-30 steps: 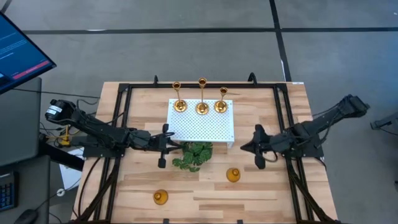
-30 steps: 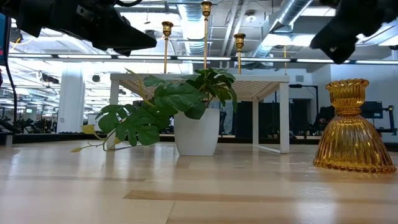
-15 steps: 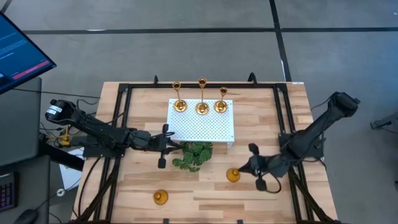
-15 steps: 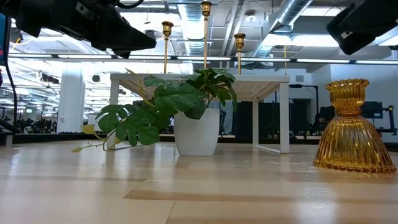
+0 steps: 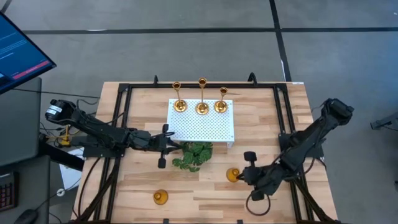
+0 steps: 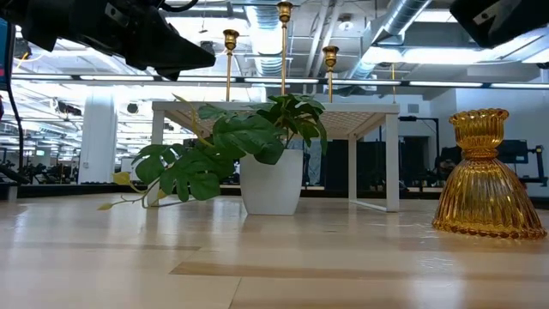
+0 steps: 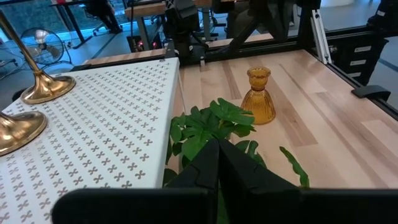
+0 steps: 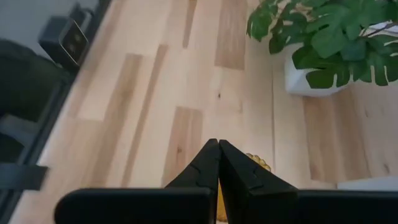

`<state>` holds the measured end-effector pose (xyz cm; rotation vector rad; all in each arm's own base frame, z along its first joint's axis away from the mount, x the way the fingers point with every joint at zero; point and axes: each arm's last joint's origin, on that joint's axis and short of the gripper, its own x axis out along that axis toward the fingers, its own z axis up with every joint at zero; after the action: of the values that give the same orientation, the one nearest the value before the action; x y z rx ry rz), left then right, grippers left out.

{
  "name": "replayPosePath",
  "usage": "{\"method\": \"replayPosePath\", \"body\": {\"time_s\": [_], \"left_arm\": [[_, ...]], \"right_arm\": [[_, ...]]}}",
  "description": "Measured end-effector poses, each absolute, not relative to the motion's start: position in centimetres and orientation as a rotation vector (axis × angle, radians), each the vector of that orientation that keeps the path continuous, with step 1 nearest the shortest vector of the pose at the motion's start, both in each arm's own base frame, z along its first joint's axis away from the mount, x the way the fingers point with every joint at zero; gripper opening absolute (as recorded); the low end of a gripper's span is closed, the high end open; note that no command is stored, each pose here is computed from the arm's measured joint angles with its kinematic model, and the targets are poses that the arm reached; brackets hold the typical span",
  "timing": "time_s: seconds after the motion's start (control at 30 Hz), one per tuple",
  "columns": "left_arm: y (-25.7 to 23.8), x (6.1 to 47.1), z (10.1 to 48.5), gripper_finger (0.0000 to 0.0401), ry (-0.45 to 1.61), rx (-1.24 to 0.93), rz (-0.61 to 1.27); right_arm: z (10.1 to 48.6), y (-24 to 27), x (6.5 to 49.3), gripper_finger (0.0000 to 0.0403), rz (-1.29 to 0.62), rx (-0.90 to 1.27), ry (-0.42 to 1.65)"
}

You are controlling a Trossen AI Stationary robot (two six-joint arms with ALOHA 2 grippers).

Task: Pick & Place candle stick holders
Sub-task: Put the right orange candle holder on the shelf

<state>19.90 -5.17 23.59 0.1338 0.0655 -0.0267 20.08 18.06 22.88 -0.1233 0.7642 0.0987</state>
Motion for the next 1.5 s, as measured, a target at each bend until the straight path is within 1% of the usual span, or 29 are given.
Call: {"method": "replayPosePath", "body": {"time_s": [0.17,0.4,0.47,0.77,0.9,1.0,1.1,1.2,1.37,1.5], "left_arm": [[-5.2,19.9,23.6,0.0008,0.066,0.134,-0.027],[-5.2,19.9,23.6,0.0008,0.066,0.134,-0.027],[-5.2,19.9,23.6,0.0008,0.066,0.134,-0.026],[-5.2,19.9,23.6,0.0008,0.066,0.134,-0.027],[-5.2,19.9,23.6,0.0008,0.066,0.134,-0.027],[-5.2,19.9,23.6,0.0008,0.066,0.134,-0.027],[-5.2,19.9,23.6,0.0008,0.066,0.134,-0.027],[-5.2,19.9,23.6,0.0008,0.066,0.134,-0.027],[-5.2,19.9,23.6,0.0008,0.066,0.134,-0.027],[-5.2,19.9,23.6,0.0008,0.066,0.134,-0.027]], "right_arm": [[22.9,18.6,21.2,0.0000,0.068,-0.173,0.835],[22.2,18.5,22.7,0.0006,0.027,-0.164,0.901],[21.8,18.4,22.9,0.0019,0.028,-0.160,0.926],[20.2,18.3,23.5,0.0109,-0.012,-0.081,1.013],[20.0,18.4,23.5,0.0133,-0.005,-0.065,1.038],[19.9,18.3,23.4,0.0142,-0.025,-0.044,1.046],[19.8,18.1,23.2,0.0142,-0.059,-0.027,1.067],[19.5,17.8,22.9,0.0132,-0.102,-0.001,1.090],[19.2,17.5,22.6,0.0100,-0.163,0.040,1.094],[19.2,17.4,22.6,0.0063,-0.175,0.050,1.094]]}}
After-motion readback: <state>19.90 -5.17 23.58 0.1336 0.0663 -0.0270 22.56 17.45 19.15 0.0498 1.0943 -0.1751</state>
